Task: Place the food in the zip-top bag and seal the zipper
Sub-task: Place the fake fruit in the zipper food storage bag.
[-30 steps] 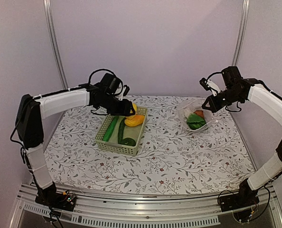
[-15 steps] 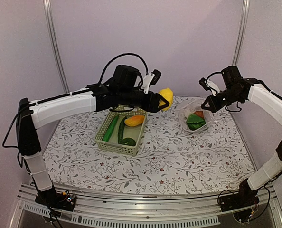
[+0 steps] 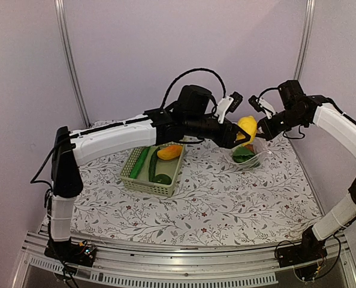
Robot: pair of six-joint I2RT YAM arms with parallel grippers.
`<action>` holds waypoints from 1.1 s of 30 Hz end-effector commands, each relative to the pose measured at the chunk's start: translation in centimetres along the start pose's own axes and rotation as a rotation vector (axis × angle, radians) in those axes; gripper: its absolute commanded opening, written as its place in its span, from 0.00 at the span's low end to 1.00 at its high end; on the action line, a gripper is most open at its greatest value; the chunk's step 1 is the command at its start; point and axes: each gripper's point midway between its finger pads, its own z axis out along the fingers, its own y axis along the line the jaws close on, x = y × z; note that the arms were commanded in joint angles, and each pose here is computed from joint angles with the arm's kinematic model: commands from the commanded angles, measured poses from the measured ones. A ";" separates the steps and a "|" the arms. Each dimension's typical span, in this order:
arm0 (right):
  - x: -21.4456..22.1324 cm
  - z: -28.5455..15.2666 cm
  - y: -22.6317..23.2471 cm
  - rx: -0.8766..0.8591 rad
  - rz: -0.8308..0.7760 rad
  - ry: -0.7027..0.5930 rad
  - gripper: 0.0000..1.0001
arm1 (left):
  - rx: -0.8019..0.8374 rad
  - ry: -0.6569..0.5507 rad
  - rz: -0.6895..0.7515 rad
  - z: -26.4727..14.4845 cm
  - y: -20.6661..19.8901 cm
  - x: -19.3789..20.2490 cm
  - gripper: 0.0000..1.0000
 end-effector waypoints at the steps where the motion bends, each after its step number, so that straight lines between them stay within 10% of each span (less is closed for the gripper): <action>1: -0.7 -1.1 1.1 -0.028 -0.008 -0.027 0.00 | -0.048 0.069 -0.065 2.0 1.4 2.2 0.45; 9: -1.9 -2.7 2.2 -0.057 -0.014 -0.054 0.00 | -0.203 0.129 -0.001 3.0 4.8 4.4 0.49; 18: -2.7 -3.1 2.6 -0.073 -0.019 -0.065 0.00 | -0.708 0.056 0.157 2.4 12.9 2.4 0.91; 33: -2.2 -2.1 1.5 -0.033 -0.005 -0.040 0.00 | -0.361 -0.364 0.240 -6.7 -1.5 -8.9 1.00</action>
